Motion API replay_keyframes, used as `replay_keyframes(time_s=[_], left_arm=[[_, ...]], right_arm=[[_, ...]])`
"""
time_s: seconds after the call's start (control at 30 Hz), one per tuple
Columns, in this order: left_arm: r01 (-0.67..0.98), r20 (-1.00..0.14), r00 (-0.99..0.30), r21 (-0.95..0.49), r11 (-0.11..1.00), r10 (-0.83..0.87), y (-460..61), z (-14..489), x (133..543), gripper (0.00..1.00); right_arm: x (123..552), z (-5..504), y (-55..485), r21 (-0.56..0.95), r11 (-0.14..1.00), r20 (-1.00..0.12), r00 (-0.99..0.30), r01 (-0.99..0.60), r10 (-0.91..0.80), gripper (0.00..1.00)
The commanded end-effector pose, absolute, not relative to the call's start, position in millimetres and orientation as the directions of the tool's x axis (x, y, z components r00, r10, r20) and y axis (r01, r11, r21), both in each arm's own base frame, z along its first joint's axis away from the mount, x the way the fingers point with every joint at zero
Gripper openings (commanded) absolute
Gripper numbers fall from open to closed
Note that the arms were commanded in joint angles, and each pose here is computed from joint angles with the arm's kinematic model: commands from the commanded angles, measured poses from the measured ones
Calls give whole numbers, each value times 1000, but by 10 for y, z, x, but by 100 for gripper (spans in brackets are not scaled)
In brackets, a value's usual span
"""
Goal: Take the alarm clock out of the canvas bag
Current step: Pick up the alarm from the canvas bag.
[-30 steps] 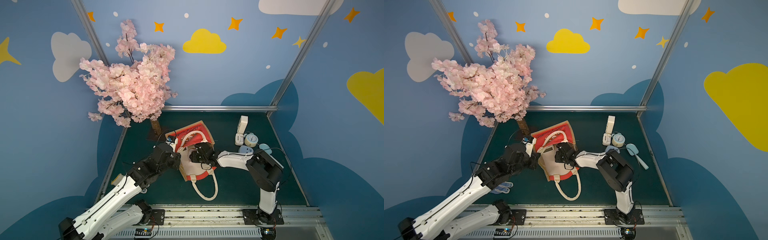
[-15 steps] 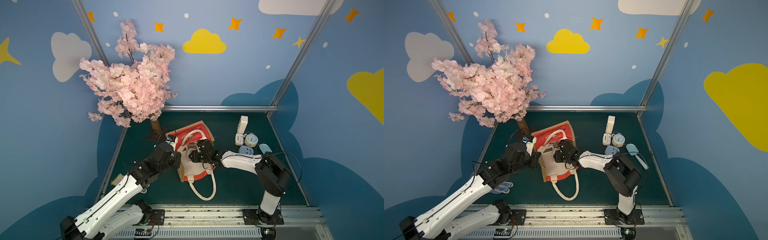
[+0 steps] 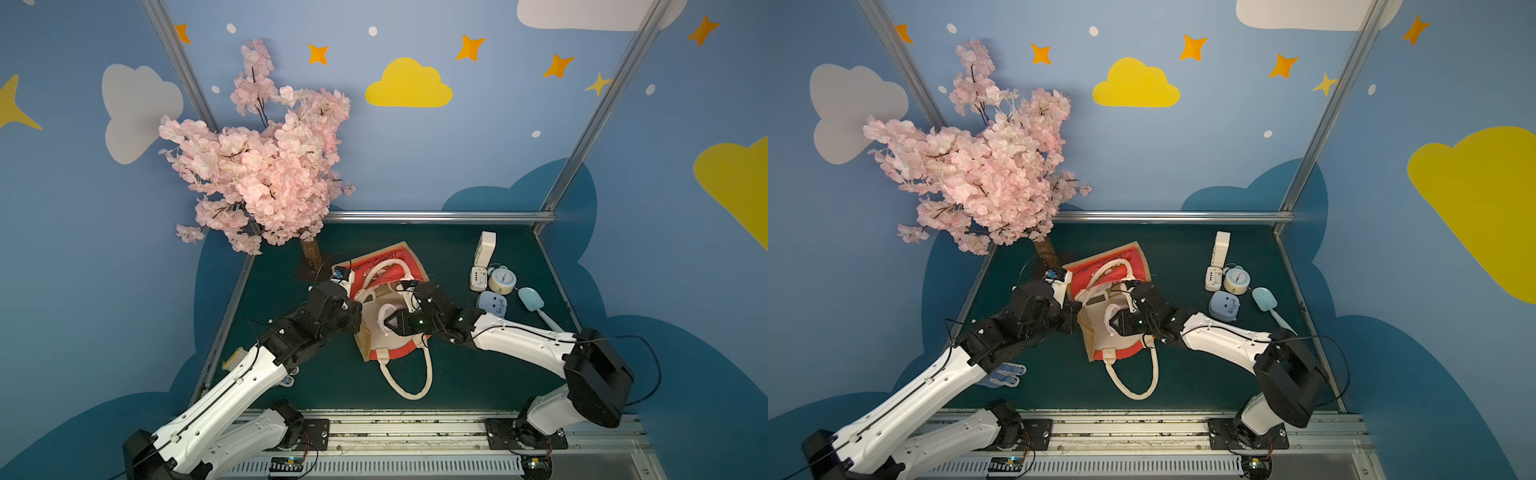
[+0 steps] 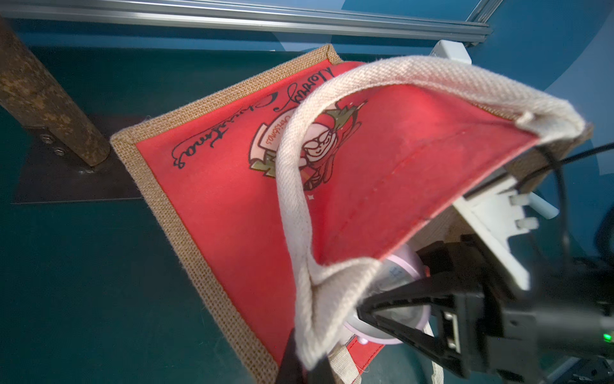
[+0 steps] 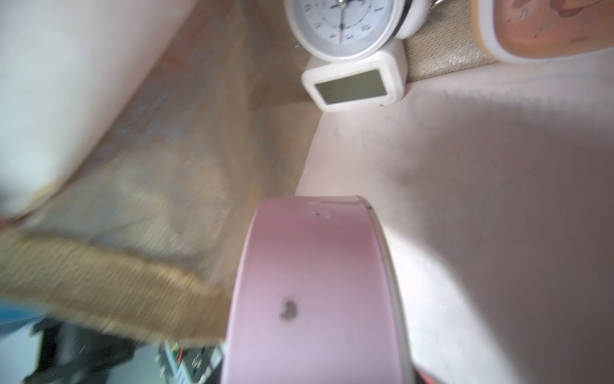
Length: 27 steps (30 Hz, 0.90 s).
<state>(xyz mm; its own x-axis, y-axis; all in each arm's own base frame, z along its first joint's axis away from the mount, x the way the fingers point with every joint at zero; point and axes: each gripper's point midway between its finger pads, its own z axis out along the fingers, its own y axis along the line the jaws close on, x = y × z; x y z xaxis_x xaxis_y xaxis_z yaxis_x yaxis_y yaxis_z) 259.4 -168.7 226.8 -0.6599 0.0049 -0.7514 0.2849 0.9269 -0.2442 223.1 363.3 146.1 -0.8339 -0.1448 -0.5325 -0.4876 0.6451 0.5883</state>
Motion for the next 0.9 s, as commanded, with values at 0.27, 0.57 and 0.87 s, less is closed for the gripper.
replay_keyframes(time_s=[0.27,0.57,0.87], left_arm=[[271,-762,-647,-277,922,-38,-1650,2453,2629,5],[279,-763,-645,-286,917,-42,-1655,2467,2610,5],[279,-766,-641,-296,914,-53,-1644,2479,2588,5]], right_arm=[[1796,2280,3127,649,472,-640,-764,-597,-87,27],[2089,2304,2359,684,565,-618,-778,-462,112,30],[2734,1948,1860,753,603,-520,-800,-264,299,29]])
